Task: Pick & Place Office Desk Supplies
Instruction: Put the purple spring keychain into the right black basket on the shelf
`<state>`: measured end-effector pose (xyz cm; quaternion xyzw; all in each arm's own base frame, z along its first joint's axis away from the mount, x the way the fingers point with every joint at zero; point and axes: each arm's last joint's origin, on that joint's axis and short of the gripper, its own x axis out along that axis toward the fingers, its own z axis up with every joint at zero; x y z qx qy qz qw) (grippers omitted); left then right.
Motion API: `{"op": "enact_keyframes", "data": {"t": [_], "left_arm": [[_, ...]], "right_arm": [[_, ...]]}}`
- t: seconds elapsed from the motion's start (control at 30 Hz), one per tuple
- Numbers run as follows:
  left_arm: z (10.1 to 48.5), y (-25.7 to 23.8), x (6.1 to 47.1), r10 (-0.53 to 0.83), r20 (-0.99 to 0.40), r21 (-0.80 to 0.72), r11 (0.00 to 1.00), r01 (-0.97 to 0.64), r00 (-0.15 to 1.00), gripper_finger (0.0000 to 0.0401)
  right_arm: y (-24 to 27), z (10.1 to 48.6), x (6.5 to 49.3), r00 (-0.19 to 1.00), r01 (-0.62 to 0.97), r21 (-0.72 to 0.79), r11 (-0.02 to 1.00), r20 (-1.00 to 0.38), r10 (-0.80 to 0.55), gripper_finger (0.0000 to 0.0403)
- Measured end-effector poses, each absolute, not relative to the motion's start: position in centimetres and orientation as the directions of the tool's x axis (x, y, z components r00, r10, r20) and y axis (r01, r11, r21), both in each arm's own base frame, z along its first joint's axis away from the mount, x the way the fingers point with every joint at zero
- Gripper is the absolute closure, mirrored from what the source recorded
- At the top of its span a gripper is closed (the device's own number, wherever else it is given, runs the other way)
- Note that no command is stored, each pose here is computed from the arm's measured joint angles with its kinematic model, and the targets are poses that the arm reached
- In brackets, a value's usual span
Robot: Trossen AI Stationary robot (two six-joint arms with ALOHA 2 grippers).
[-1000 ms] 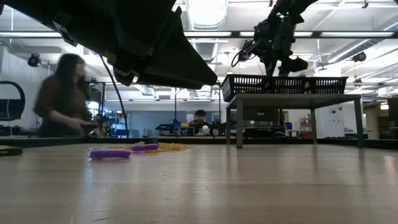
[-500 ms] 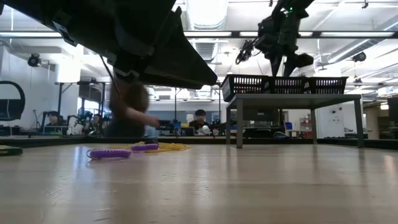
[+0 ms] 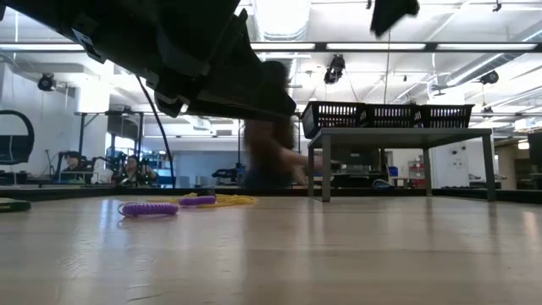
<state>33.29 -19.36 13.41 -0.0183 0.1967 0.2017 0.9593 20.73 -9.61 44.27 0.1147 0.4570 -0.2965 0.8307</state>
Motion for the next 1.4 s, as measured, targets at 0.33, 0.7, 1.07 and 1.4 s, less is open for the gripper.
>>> {"op": "enact_keyframes", "data": {"t": [0.33,0.7,1.07,1.4], "left_arm": [[13.4,-19.4,33.3,0.379,-0.385,0.040,0.918,-0.395,0.842,0.0240],[13.4,-19.3,33.3,0.382,-0.388,0.048,0.917,-0.396,0.839,0.0240],[14.6,-18.0,31.3,0.450,-0.504,0.061,0.870,-0.489,0.737,0.0240],[15.4,-14.6,25.3,0.418,-0.774,-0.056,0.702,-0.710,0.475,0.0240]], "right_arm": [[5.0,38.5,19.0,0.795,0.274,-0.207,0.939,-0.501,-0.342,0.0261],[8.4,23.8,20.3,0.940,-0.025,-0.039,0.999,-0.341,0.010,0.0267],[7.9,17.7,19.8,0.992,-0.061,0.039,0.997,-0.110,0.065,0.0269],[8.0,13.9,19.3,0.961,-0.024,0.175,0.984,-0.268,0.071,0.0280]]}}
